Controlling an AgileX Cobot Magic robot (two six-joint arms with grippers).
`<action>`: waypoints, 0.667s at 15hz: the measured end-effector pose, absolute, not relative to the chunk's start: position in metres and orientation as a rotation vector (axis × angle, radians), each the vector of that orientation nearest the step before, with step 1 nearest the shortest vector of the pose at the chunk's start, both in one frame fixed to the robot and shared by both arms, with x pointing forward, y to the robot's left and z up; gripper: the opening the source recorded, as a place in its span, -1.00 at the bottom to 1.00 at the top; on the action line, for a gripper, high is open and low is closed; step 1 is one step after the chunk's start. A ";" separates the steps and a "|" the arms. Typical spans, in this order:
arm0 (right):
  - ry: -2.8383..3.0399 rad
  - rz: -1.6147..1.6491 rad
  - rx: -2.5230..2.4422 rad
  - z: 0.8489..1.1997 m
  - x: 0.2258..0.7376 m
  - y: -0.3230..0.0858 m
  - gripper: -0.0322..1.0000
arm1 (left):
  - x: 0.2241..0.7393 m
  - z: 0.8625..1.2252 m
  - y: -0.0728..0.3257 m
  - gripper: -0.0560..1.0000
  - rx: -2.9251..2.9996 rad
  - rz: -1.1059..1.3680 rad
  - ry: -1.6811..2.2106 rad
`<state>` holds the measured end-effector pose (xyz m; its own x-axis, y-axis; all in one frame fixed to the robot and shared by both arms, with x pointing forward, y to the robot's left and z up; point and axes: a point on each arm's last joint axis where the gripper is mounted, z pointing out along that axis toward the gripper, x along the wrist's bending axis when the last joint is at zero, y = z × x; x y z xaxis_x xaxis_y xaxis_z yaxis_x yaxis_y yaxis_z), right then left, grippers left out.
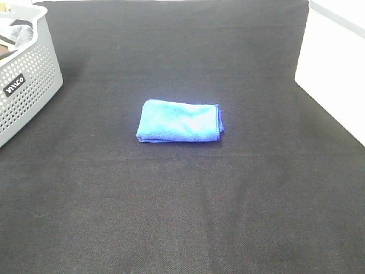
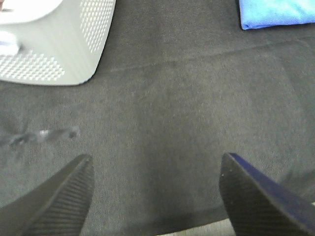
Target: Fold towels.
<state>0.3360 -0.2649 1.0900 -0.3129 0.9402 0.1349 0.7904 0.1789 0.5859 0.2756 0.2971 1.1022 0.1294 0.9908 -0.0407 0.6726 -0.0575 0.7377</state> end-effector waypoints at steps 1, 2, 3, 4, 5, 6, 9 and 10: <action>2.172 0.861 1.630 1.084 0.320 -0.268 0.79 | 0.260 1.095 0.301 0.41 1.766 0.698 1.567; 2.141 0.883 1.597 1.077 0.304 -0.271 0.79 | 0.247 1.088 0.304 0.41 1.740 0.736 1.520; 2.109 0.908 1.564 1.070 0.290 -0.274 0.79 | 0.238 1.083 0.306 0.41 1.724 0.768 1.480; 2.078 0.914 1.532 1.064 0.281 -0.277 0.79 | 0.233 1.076 0.307 0.41 1.722 0.790 1.453; 2.045 0.910 1.502 1.058 0.274 -0.280 0.79 | 0.232 1.068 0.307 0.41 1.732 0.792 1.441; 2.012 0.912 1.473 1.054 0.268 -0.283 0.79 | 0.233 1.060 0.306 0.41 1.754 0.783 1.438; 1.968 0.938 1.437 1.054 0.262 -0.285 0.79 | 0.239 1.062 0.301 0.41 1.750 0.811 1.324; 1.968 0.937 1.436 1.054 0.262 -0.285 0.79 | 0.242 1.058 0.299 0.41 1.763 0.811 1.310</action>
